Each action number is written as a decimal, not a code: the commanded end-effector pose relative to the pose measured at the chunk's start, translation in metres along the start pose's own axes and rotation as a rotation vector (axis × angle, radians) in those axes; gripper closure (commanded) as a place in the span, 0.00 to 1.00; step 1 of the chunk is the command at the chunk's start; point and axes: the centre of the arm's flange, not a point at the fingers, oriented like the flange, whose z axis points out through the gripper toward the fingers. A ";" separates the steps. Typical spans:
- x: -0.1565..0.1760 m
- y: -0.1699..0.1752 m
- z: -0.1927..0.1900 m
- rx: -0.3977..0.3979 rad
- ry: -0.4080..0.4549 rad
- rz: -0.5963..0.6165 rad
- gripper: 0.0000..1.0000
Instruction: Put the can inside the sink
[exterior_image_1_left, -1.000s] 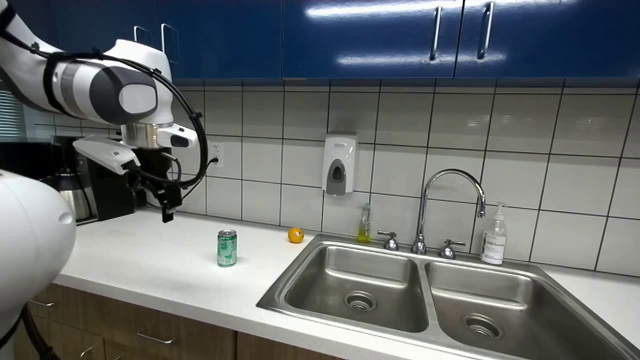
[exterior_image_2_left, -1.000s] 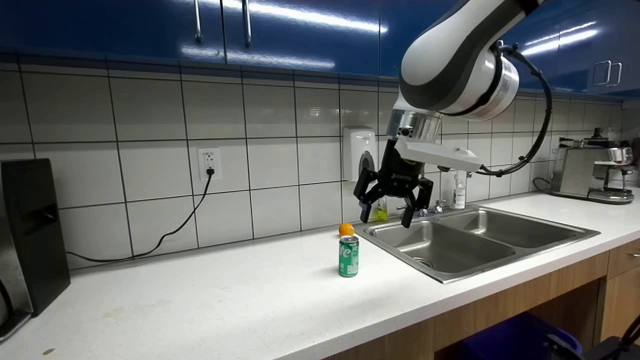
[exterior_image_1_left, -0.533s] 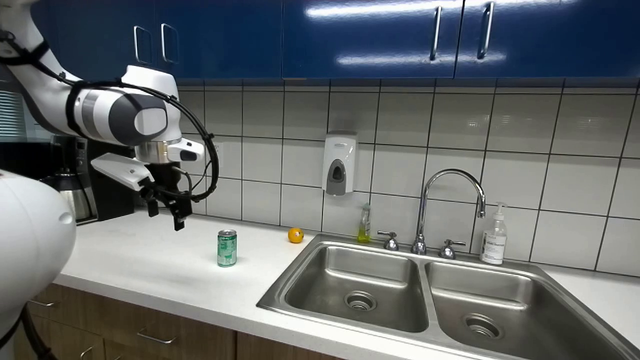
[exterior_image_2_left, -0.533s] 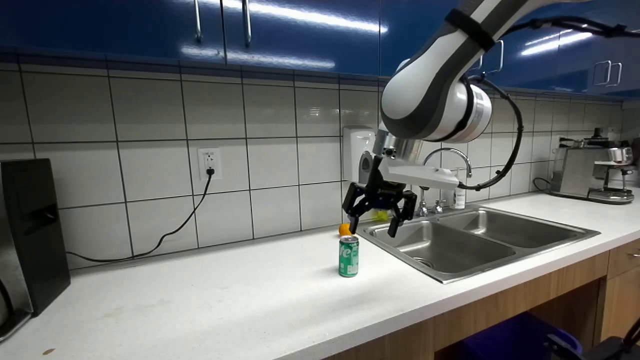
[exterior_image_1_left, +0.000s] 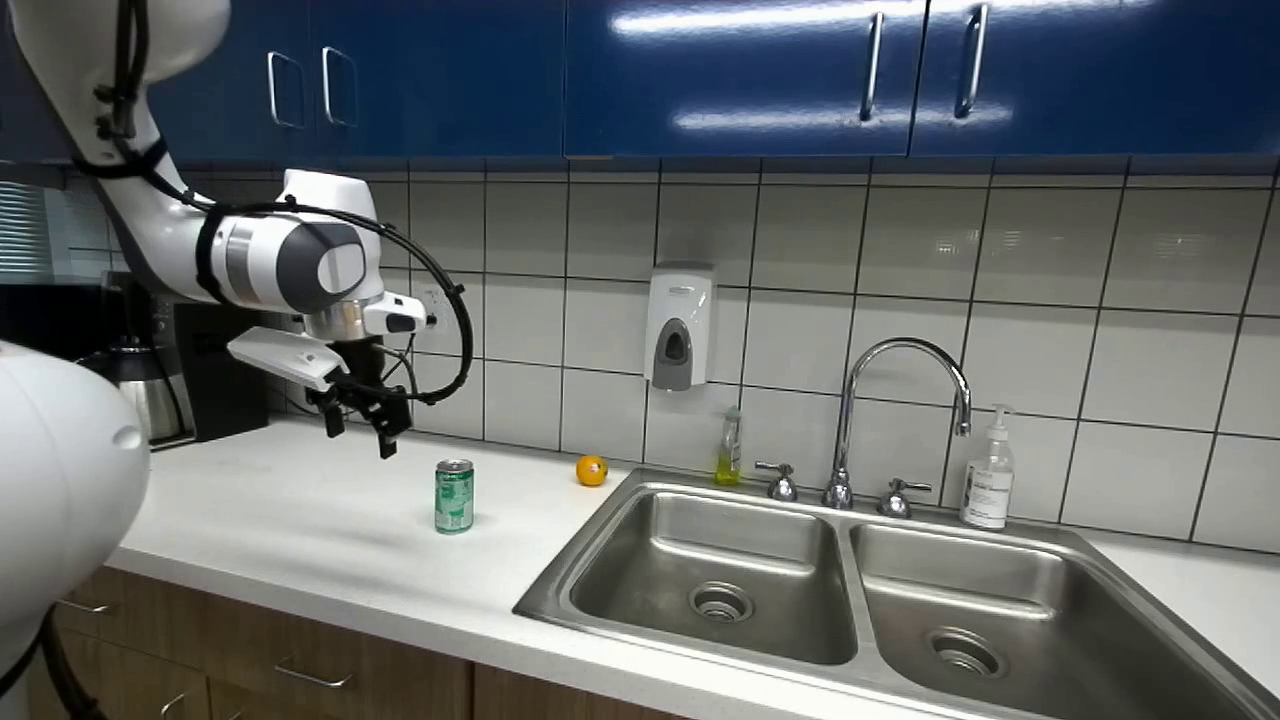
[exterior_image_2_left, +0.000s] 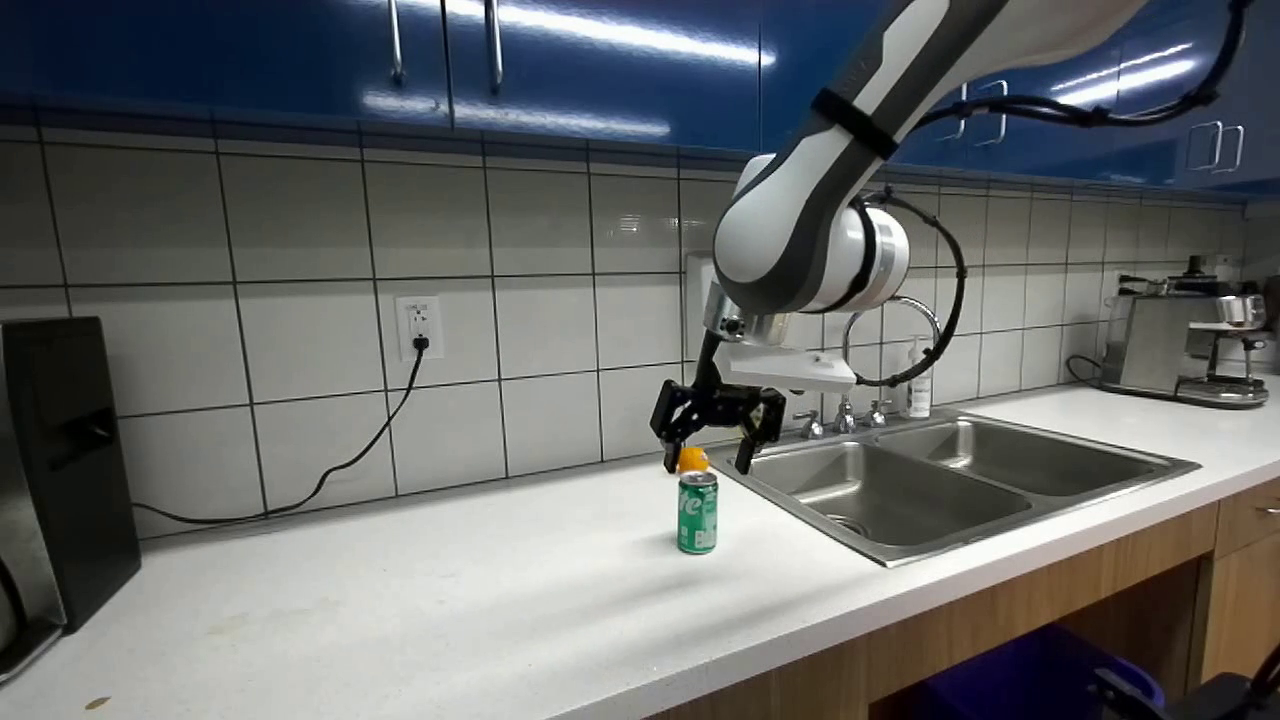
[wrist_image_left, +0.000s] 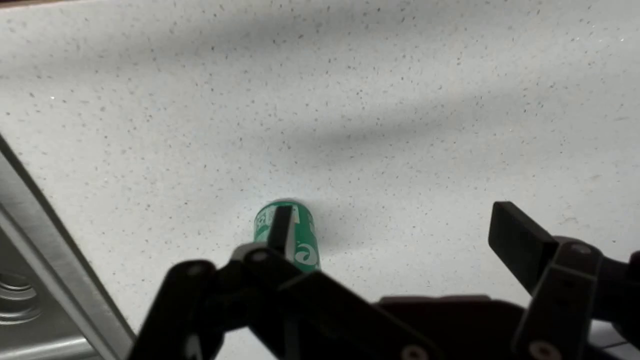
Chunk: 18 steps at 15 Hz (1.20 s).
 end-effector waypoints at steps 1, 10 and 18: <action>0.032 -0.002 0.017 -0.031 0.014 0.003 0.00; 0.076 0.021 0.049 -0.098 -0.007 0.026 0.00; 0.100 0.033 0.063 -0.146 -0.095 0.072 0.00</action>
